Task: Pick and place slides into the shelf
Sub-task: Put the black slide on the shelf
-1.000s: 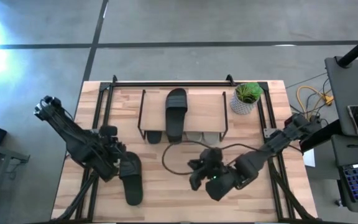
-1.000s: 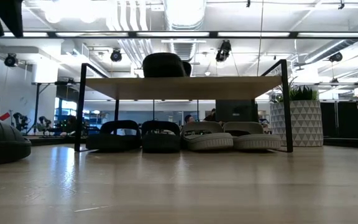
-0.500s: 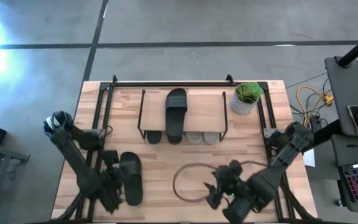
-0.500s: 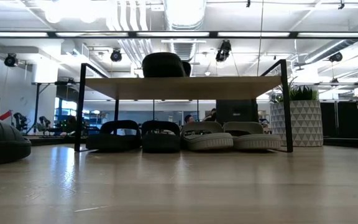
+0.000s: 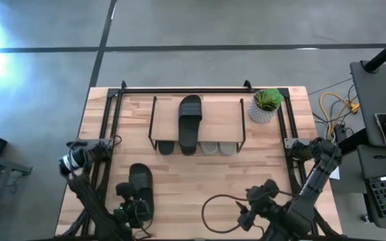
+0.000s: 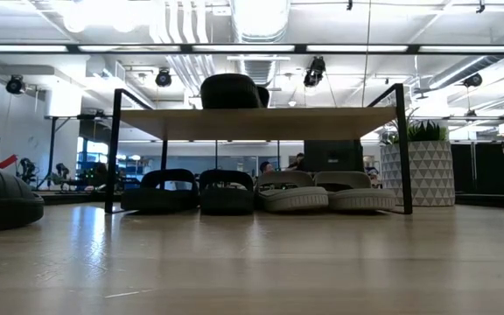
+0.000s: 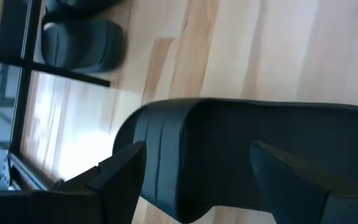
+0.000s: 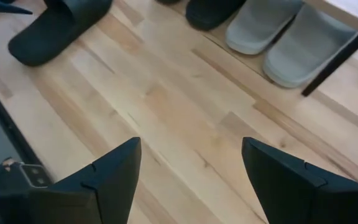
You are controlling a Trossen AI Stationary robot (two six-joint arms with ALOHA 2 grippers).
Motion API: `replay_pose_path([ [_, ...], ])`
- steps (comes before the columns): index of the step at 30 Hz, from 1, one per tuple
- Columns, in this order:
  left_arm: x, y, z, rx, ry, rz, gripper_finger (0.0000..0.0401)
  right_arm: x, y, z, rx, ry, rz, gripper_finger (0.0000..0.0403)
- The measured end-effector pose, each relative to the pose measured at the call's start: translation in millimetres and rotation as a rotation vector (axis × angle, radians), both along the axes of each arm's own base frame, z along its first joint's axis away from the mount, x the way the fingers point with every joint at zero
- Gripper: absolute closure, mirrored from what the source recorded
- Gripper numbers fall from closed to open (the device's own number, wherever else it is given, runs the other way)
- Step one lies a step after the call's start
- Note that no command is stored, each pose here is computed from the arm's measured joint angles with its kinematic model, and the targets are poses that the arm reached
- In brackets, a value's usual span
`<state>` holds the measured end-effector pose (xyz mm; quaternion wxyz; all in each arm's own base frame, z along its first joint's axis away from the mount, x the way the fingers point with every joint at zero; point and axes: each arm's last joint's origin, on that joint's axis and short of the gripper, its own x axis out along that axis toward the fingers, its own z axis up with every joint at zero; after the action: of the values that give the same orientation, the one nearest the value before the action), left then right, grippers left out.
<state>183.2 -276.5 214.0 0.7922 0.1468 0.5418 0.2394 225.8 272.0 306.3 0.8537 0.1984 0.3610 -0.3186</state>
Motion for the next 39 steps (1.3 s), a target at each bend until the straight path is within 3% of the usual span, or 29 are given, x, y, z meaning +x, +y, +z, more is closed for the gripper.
replay_pose_path([
  [7,6,5,-19,0.017,0.028,0.101,0.013,-4,-3,0,-0.032,0.024,-0.008,0.0133],
  [13,4,29,-36,0.106,0.045,0.225,0.013,-5,-5,-1,-0.052,0.038,-0.009,0.0133],
  [22,3,44,-66,0.1,0.077,0.216,0.0136,-5,-5,-2,-0.042,0.041,-0.02,0.0133],
  [26,2,56,-65,0.126,0.1,0.238,0.018,-5,-5,-2,-0.034,0.038,-0.029,0.0133],
  [33,0,77,-73,0.17,0.116,0.264,0.0307,-5,-4,-2,-0.035,0.038,-0.028,0.0133],
  [39,6,85,-79,0.163,0.176,0.209,0.0392,-5,-5,-1,-0.021,0.024,-0.048,0.0133],
])
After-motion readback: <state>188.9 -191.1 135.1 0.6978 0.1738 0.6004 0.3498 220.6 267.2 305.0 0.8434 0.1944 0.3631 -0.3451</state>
